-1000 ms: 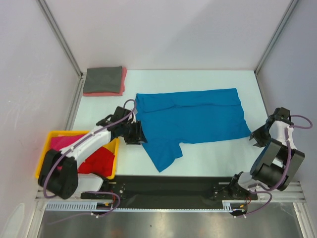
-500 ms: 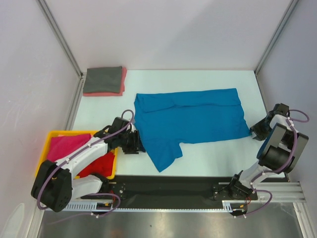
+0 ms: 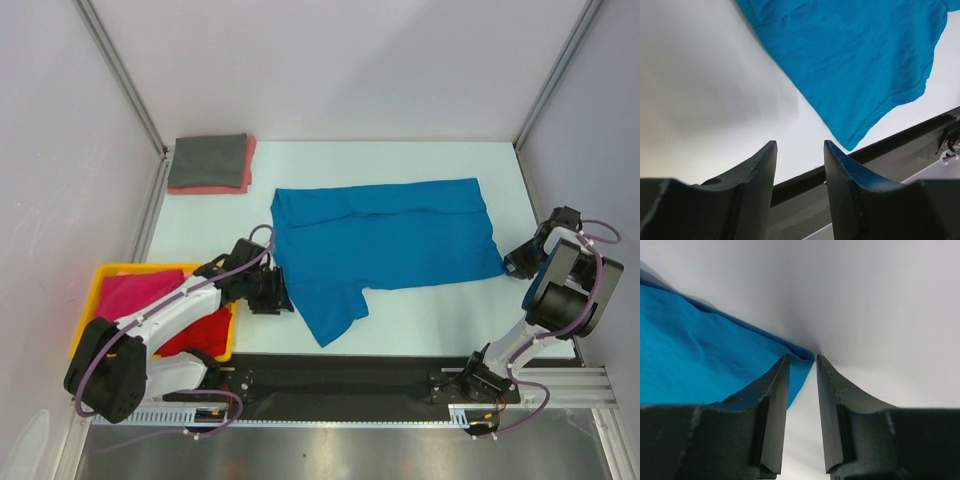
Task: Fold and stack the t-shirts
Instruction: Fold the tshirt
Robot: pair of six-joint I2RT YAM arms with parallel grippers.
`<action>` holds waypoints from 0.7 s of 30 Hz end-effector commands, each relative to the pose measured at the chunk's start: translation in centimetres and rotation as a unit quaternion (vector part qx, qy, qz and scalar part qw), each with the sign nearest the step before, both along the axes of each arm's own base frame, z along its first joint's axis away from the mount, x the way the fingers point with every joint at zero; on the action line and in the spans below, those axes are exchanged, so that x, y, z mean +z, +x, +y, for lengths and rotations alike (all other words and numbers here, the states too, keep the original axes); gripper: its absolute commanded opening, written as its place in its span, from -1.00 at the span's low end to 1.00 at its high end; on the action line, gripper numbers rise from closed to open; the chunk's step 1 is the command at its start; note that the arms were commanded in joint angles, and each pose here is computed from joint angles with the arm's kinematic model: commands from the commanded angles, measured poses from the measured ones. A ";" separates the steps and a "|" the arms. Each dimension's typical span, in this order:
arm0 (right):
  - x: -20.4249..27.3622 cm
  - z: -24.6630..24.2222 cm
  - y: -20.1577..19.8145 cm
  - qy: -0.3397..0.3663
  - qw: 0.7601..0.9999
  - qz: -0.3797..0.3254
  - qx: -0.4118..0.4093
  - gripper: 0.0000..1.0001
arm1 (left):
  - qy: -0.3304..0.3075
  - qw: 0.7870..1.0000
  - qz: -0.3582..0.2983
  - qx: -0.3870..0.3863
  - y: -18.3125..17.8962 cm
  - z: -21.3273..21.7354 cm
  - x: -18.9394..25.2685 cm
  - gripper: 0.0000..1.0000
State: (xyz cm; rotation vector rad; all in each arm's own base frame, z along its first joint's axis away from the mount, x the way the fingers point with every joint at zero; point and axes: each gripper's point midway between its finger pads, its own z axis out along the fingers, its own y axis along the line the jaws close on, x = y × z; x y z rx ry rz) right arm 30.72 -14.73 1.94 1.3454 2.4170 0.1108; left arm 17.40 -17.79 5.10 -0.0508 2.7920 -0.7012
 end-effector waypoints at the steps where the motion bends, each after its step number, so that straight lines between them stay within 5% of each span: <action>1: -0.5 -0.3 -0.4 0.002 1.000 0.011 -0.010 -0.37 | 0.004 1.000 -0.010 0.004 0.5 -0.1 0.7 -0.04; 7: -0.4 -0.1 -0.4 0.002 1.000 0.008 -0.015 -0.99 | -0.004 1.000 -0.001 0.012 0.0 -0.5 -0.1 0.01; 21: 0.1 0.2 0.1 0.008 1.000 -0.004 -0.001 -1.00 | 0.008 0.988 0.079 0.133 0.5 -3.3 -4.4 -0.06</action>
